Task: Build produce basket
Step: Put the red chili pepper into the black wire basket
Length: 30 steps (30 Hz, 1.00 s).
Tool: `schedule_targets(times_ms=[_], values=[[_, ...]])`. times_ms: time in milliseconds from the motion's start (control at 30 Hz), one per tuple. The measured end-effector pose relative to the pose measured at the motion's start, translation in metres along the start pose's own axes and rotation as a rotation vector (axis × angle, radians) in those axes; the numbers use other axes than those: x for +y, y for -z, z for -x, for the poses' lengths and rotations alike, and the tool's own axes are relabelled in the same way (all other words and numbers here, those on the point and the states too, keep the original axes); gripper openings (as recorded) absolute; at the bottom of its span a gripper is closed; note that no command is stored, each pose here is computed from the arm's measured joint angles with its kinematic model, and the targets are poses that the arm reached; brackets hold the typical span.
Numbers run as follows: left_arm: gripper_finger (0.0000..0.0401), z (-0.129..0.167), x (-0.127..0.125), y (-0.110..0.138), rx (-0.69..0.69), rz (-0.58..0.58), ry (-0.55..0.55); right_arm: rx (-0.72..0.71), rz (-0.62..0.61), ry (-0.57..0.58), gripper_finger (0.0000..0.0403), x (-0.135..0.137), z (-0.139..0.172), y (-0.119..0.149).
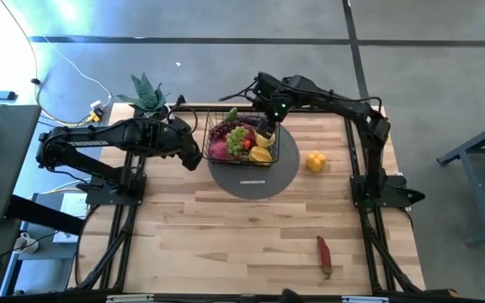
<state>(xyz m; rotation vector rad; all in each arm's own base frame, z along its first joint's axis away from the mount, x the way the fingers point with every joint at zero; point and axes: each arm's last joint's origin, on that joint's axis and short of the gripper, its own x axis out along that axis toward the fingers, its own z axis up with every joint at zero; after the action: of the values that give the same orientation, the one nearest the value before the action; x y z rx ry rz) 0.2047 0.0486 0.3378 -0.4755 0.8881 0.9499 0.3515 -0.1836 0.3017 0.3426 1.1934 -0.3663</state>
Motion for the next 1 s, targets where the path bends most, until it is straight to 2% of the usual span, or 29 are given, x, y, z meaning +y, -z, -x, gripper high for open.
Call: schedule_targets(times_ms=[167,367,467,767,1000], values=[[0.0152,0.0,0.0,0.0,0.001,-0.082,0.002,0.024,-0.092,-0.022,0.0243,0.02,0.014,0.009],[0.0152,0.0,0.0,0.0,0.003,-0.168,0.004,0.109,-0.128,-0.04,0.0243,0.051,0.022,0.022],[0.0152,0.0,0.0,0.0,0.003,-0.209,0.005,0.152,-0.116,-0.042,0.0243,0.069,0.022,0.029],[0.0152,0.0,0.0,0.0,0.004,-0.314,0.005,0.159,-0.013,0.021,0.0243,0.129,0.024,0.047],[0.0152,0.0,0.0,0.0,0.004,-0.372,0.005,0.198,0.029,0.167,0.0243,0.163,0.029,0.072]])
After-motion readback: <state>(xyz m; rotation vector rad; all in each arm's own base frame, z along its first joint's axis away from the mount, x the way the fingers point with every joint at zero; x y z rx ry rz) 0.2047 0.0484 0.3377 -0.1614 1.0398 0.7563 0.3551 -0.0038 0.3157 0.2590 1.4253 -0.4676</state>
